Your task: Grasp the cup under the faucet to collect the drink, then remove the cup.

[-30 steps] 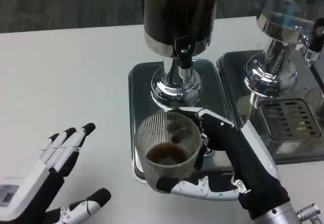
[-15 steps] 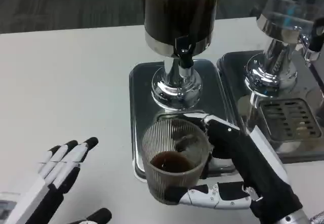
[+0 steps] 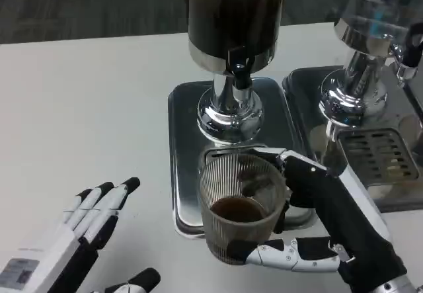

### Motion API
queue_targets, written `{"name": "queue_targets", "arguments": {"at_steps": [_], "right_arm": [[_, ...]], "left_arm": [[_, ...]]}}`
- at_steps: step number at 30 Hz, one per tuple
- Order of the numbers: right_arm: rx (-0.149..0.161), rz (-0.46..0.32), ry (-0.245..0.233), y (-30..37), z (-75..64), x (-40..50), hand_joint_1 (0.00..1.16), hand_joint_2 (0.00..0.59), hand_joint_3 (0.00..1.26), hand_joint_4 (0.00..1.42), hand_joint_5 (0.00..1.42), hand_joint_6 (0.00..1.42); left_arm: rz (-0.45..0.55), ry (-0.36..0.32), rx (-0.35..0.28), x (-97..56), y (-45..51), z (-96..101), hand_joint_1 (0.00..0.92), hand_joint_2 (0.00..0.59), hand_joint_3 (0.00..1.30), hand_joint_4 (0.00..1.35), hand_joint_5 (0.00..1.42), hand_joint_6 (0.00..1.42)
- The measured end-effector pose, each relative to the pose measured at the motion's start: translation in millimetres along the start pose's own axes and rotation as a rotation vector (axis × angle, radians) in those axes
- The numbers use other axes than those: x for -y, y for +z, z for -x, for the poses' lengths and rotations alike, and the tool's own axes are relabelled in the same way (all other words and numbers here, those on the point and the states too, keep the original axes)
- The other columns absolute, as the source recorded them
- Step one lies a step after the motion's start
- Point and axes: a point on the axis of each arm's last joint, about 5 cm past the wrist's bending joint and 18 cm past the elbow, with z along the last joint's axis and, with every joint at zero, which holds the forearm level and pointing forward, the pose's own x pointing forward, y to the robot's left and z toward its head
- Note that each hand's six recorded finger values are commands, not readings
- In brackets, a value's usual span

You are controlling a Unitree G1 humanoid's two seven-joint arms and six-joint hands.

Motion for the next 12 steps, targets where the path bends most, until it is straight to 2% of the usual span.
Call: {"name": "queue_targets", "arguments": {"at_steps": [12], "right_arm": [[-0.001, -0.001, -0.011, -0.2, 0.1, 1.2, 1.08, 0.145, 0.52, 0.64, 0.78, 1.05]], "left_arm": [[-0.001, -0.002, -0.005, 0.8, 0.1, -0.3, 0.0, 0.171, 0.0, 0.0, 0.0, 0.0]]}}
